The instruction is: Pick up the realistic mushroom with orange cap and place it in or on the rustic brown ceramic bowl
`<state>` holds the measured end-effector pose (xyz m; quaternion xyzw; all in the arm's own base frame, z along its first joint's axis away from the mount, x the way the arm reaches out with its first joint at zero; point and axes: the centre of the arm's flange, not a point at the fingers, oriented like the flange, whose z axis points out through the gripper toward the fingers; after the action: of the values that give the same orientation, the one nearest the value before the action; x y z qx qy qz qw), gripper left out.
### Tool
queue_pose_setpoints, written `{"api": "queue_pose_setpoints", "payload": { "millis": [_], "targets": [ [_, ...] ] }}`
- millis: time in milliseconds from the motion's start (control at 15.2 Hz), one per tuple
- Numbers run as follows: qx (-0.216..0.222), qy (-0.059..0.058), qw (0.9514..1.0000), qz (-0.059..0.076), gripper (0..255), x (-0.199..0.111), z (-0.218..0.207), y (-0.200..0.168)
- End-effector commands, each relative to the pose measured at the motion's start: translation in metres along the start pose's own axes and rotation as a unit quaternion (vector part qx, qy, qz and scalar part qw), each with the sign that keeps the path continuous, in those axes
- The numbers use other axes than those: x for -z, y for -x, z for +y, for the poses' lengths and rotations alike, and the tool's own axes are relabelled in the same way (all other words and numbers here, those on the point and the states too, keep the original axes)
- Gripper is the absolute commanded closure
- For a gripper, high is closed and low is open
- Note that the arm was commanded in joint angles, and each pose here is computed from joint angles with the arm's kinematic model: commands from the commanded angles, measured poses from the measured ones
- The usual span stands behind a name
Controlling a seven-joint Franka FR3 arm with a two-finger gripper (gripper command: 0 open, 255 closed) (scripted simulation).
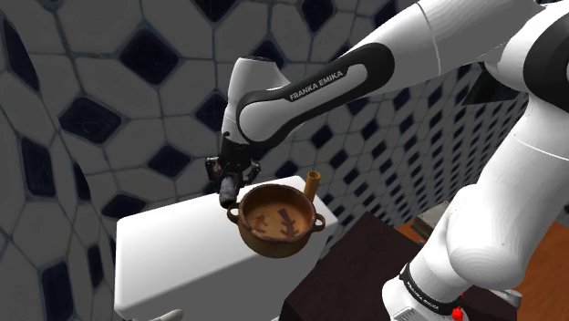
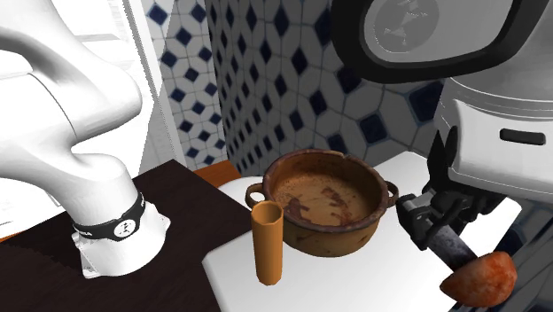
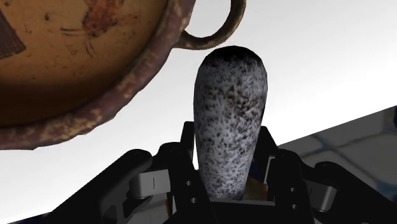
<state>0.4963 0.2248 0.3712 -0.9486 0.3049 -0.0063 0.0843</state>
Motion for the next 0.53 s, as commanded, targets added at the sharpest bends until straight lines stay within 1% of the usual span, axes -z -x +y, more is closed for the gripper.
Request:
{"api": "queue_pose_setpoints", "payload": {
  "millis": [0, 462],
  "targets": [
    [0.0, 0.0, 1.0, 0.0, 255, 0.011, -0.003, 0.0],
    [0.0, 0.0, 1.0, 0.0, 255, 0.048, -0.009, 0.002]
  ]
}}
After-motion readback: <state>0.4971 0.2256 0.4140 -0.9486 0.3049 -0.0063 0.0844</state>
